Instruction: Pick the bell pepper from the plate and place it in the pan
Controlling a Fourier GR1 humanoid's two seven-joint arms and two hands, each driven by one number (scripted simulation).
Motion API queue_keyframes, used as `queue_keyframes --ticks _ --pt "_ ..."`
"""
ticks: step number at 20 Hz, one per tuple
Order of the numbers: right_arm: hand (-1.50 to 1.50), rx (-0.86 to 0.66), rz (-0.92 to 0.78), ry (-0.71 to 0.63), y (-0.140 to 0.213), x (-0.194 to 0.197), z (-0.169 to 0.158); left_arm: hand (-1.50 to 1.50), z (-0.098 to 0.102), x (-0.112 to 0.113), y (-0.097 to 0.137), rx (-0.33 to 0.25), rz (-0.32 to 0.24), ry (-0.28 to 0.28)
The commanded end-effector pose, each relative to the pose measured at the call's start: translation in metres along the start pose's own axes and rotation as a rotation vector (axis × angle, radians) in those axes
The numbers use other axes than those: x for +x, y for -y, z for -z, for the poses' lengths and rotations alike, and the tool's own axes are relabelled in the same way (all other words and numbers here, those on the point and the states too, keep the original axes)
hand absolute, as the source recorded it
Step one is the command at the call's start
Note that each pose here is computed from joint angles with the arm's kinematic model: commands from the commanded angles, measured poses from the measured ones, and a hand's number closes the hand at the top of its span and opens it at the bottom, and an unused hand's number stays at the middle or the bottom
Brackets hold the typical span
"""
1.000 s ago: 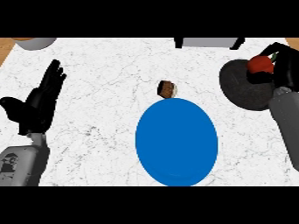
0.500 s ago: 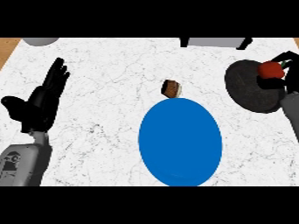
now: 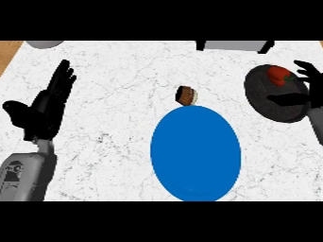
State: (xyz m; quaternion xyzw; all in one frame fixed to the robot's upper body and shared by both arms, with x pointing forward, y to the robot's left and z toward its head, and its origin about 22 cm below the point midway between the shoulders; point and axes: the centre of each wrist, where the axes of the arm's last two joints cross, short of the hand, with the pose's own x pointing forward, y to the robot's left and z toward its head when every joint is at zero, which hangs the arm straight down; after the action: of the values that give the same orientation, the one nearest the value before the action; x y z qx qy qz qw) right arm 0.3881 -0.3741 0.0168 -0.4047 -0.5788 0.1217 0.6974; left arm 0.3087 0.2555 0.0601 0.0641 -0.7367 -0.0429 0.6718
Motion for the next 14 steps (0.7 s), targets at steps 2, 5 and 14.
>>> queue_keyframes --ticks 2,5,14 --pt "-1.5 -0.068 0.128 0.085 0.005 0.003 0.003 0.0 -0.005 -0.008 -0.003 0.012 0.004 -0.011" --pt "-1.5 -0.165 0.243 0.135 0.001 -0.012 -0.004 0.0 0.002 -0.006 -0.007 0.021 -0.011 -0.039" --pt "-1.5 -0.03 0.53 0.192 0.03 -0.091 -0.037 0.0 -0.019 -0.012 -0.019 0.081 0.026 -0.057"
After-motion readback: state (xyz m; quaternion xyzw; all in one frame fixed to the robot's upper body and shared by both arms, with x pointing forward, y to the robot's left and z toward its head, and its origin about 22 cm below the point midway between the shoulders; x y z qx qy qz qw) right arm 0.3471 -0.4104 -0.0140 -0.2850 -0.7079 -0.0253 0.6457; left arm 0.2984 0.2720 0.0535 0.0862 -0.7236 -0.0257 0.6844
